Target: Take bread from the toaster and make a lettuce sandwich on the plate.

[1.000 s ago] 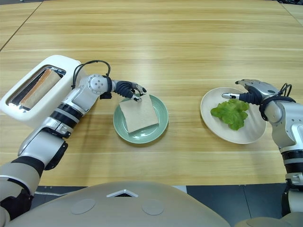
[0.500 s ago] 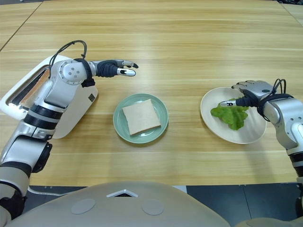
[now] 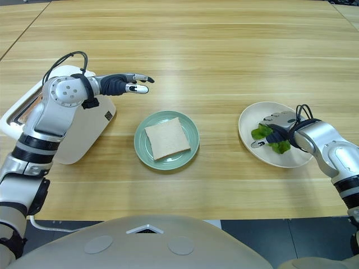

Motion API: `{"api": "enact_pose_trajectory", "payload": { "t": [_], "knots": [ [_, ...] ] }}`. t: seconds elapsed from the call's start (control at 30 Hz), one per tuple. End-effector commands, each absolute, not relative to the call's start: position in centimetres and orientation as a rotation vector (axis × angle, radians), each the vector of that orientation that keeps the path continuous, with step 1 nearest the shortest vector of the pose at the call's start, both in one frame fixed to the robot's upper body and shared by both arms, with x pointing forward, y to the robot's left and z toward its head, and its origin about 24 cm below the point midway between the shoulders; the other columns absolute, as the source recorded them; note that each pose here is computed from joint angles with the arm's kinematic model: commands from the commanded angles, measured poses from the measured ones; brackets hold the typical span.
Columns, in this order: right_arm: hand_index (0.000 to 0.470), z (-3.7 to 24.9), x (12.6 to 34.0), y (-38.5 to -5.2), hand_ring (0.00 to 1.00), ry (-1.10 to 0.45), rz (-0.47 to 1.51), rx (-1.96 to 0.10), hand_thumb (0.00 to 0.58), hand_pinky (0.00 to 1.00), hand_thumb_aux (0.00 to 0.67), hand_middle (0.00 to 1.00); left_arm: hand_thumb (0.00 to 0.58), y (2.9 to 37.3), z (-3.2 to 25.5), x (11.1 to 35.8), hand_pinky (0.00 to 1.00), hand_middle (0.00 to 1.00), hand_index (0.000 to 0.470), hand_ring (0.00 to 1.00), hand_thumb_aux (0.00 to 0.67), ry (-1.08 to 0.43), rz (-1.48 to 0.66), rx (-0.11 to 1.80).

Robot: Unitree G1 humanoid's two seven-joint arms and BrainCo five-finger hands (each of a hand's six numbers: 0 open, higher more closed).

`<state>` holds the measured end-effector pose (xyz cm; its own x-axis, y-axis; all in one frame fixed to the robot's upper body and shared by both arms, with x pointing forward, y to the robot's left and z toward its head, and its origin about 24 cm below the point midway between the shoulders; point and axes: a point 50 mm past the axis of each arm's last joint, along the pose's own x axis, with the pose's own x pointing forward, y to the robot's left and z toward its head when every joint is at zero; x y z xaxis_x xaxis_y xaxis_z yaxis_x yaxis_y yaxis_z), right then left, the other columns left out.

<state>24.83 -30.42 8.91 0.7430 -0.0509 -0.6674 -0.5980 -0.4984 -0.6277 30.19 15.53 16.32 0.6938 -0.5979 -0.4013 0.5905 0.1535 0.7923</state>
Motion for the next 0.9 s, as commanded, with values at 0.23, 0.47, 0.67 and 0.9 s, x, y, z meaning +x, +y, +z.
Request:
{"api": "enact_pose_trajectory", "payload": {
  "t": [0.23, 0.47, 0.67, 0.9],
  "knots": [
    [0.0, 10.0, 23.8, -31.8, 0.0, 0.461, 0.641, -2.015, 0.0, 0.0, 0.0, 0.0, 0.0, 15.4, 18.0, 27.9, 0.0, 0.0, 0.0, 0.0, 0.0, -0.068, -0.863, 1.141],
    [0.0, 11.2, 23.3, -32.8, 0.0, 0.471, 0.581, -2.034, 0.0, 0.0, 0.0, 0.0, 0.0, 15.4, 17.6, 28.1, 0.0, 0.0, 0.0, 0.0, 0.0, -0.06, -0.864, 1.131],
    [0.0, 12.4, 22.7, -33.1, 0.0, 0.51, 0.554, -2.045, 0.0, 0.0, 0.0, 0.0, 0.0, 15.5, 17.6, 28.0, 0.0, 0.0, 0.0, 0.0, 0.0, -0.061, -0.866, 1.128],
    [0.015, 10.8, 22.2, -32.3, 0.0, 0.547, 0.668, -1.998, 0.036, 0.0, 0.021, 0.0, 0.0, 15.6, 18.3, 27.7, 0.0, 0.0, 0.0, 0.0, 0.0, -0.086, -0.863, 1.113]
  ]
}}
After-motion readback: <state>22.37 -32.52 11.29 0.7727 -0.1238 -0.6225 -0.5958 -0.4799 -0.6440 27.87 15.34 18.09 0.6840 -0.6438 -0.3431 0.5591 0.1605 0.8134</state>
